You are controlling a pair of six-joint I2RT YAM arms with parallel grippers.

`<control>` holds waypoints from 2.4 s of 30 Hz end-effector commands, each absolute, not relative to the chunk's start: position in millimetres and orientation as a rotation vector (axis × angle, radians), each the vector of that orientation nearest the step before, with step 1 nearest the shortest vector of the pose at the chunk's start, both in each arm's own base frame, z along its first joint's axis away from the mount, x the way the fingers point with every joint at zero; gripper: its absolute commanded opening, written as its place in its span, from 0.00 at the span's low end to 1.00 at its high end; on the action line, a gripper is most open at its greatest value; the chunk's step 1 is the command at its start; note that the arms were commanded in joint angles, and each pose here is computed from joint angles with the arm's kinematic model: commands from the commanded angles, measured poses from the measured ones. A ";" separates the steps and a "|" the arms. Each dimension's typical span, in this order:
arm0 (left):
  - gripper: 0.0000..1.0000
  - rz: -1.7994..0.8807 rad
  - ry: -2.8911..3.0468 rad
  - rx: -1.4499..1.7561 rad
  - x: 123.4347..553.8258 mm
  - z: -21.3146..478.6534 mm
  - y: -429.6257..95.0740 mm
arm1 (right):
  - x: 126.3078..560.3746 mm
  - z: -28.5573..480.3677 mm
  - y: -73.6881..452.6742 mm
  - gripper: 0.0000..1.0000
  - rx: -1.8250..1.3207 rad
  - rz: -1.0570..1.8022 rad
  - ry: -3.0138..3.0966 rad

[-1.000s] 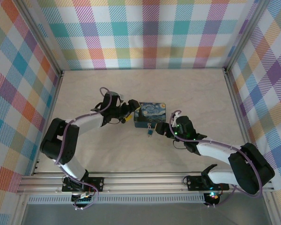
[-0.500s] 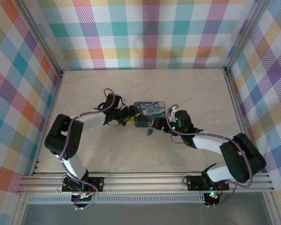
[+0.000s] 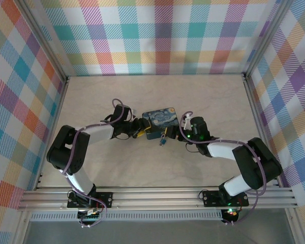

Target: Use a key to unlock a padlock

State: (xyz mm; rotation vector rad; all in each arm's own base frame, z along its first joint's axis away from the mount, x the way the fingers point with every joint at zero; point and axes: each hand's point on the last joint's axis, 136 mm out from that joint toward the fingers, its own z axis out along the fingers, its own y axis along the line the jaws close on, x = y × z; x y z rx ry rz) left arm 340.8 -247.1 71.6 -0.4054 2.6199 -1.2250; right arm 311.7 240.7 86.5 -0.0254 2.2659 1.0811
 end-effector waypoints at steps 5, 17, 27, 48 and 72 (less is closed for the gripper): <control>0.56 -1.119 2.710 -0.453 318.5 52.2 -230.9 | 326.6 109.6 252.6 0.71 -0.158 1.122 2.133; 0.63 -1.150 2.638 -0.411 332.5 87.2 -236.5 | 315.9 107.4 245.8 0.69 -0.174 1.107 2.138; 0.65 -1.193 2.549 -0.329 344.7 138.4 -243.8 | 299.4 107.1 245.8 0.61 -0.238 1.136 2.131; 0.63 -1.279 2.570 -0.207 358.3 142.9 -298.2 | 304.1 80.9 271.4 0.61 -0.275 1.201 2.161; 0.62 -1.228 2.619 -0.272 354.6 112.7 -293.8 | 306.2 67.6 296.0 0.56 -0.308 1.307 2.153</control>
